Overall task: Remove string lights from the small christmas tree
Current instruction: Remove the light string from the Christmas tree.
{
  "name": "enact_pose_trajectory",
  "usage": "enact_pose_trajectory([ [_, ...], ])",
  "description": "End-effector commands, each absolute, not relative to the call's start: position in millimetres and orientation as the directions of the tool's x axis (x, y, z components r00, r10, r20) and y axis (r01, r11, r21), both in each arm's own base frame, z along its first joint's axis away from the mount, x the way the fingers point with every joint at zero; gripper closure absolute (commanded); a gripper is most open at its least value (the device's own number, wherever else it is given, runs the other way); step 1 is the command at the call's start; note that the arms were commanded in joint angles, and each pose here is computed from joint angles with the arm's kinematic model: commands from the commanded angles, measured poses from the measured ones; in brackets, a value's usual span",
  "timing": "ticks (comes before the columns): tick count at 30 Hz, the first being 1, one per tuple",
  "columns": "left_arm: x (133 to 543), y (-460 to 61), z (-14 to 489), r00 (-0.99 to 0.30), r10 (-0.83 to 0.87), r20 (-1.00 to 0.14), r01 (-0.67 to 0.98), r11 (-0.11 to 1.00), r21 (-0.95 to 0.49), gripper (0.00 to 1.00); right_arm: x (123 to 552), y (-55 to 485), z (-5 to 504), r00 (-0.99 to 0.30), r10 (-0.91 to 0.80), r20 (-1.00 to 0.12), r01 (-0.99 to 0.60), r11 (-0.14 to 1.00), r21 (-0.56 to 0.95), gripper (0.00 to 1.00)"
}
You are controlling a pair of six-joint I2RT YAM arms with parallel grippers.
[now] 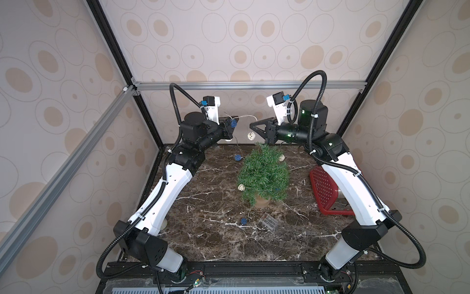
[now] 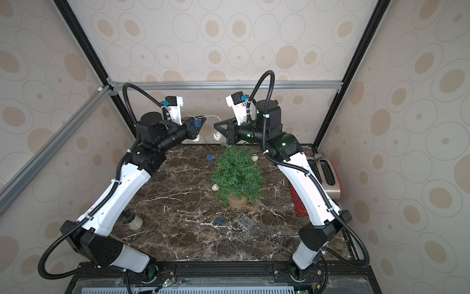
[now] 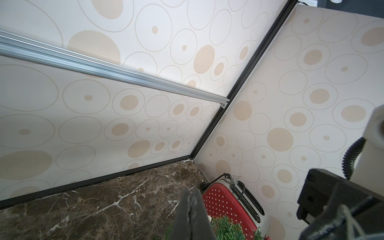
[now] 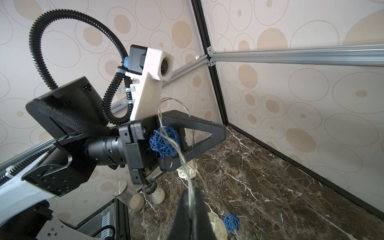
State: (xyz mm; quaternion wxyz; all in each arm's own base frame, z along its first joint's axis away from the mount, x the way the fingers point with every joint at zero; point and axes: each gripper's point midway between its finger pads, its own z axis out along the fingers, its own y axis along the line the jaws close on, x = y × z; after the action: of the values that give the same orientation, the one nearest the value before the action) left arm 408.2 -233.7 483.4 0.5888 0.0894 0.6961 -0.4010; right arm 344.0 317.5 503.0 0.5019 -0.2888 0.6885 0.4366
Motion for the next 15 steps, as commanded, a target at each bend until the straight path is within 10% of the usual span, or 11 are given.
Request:
enact_pose_trajectory([
  [1,386,-221,515,-0.222,-0.344,-0.912,0.616,0.676,-0.405,1.0,330,316,516,-0.302,0.054,-0.952,-0.849,0.439,0.295,1.0],
  [15,354,-195,483,-0.279,-0.327,-0.903,0.527,0.734,-0.429,1.0,312,328,498,-0.323,0.0,-0.946,-0.852,0.436,0.29,1.0],
])
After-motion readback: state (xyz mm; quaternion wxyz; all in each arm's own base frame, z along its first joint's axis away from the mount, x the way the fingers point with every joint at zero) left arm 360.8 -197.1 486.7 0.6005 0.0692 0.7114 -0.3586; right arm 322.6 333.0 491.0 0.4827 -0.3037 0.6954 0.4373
